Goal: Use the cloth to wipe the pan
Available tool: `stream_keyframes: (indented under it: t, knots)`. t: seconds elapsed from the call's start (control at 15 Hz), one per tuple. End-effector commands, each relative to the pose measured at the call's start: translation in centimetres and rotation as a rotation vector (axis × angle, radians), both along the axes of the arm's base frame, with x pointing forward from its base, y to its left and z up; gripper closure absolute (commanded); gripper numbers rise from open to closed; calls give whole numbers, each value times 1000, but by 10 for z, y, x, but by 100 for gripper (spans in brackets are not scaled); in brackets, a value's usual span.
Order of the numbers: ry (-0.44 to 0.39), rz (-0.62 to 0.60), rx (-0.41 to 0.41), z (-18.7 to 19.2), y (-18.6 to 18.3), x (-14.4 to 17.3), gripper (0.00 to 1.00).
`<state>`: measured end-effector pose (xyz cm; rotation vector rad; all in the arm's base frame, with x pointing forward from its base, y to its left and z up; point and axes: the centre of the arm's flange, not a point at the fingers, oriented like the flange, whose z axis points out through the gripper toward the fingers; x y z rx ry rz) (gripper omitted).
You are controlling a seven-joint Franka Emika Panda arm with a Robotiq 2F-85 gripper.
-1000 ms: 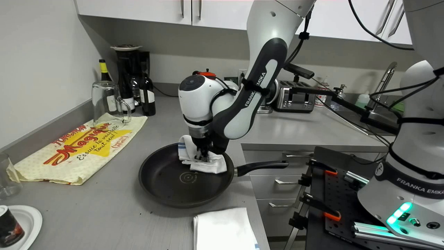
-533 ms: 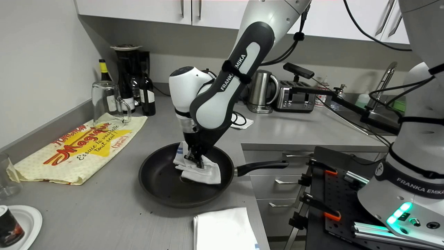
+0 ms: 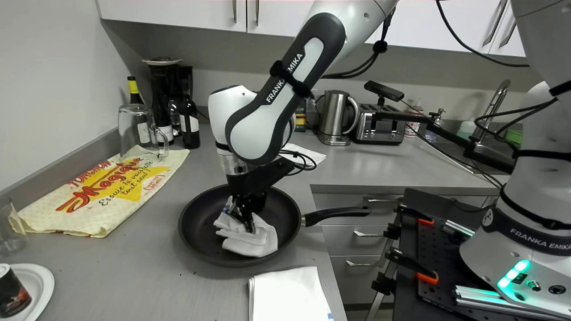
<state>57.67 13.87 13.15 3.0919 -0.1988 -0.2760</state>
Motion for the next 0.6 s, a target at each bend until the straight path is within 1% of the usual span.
stream_keyframes:
  t: [0.0, 0.33, 0.53]
  knots:
    - [46, -11, 62, 1, 15, 0, 96]
    - [100, -30, 129, 4, 33, -6, 96]
    - [168, -49, 189, 6, 40, -7, 96]
